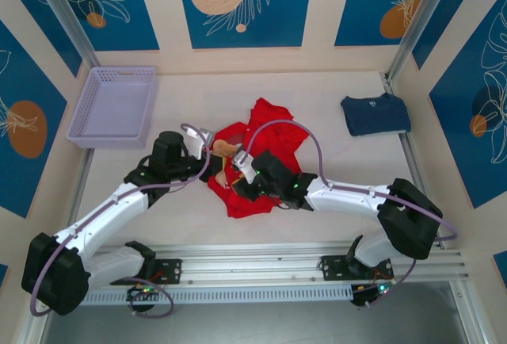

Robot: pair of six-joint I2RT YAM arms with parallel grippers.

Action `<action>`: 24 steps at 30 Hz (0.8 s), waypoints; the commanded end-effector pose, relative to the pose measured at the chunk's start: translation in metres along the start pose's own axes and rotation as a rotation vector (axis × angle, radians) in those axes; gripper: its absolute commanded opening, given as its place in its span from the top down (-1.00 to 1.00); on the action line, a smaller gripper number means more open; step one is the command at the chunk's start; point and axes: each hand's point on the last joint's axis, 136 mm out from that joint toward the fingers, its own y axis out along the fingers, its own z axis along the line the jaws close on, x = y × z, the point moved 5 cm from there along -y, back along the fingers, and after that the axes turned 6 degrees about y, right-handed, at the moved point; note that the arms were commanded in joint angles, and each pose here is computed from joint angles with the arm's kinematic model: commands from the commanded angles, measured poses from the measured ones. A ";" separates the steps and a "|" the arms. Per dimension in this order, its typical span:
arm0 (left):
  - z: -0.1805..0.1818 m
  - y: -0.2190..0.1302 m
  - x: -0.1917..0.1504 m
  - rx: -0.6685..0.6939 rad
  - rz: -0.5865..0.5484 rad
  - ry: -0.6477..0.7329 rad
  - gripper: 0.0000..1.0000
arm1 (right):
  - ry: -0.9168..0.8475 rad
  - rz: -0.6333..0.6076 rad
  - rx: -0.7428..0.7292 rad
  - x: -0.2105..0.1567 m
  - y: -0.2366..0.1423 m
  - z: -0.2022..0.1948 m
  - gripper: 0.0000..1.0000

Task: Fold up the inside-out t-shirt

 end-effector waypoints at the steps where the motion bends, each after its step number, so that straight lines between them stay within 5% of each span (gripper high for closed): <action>1: -0.005 0.000 0.001 -0.025 0.003 0.031 1.00 | -0.009 -0.044 0.009 0.012 -0.012 0.003 0.50; 12: -0.005 0.001 0.000 -0.026 0.004 0.032 1.00 | 0.016 -0.045 0.024 0.009 -0.018 -0.003 0.51; 24: 0.011 0.009 -0.024 0.066 0.083 0.023 0.95 | 0.139 -0.131 0.087 0.035 -0.063 -0.012 0.98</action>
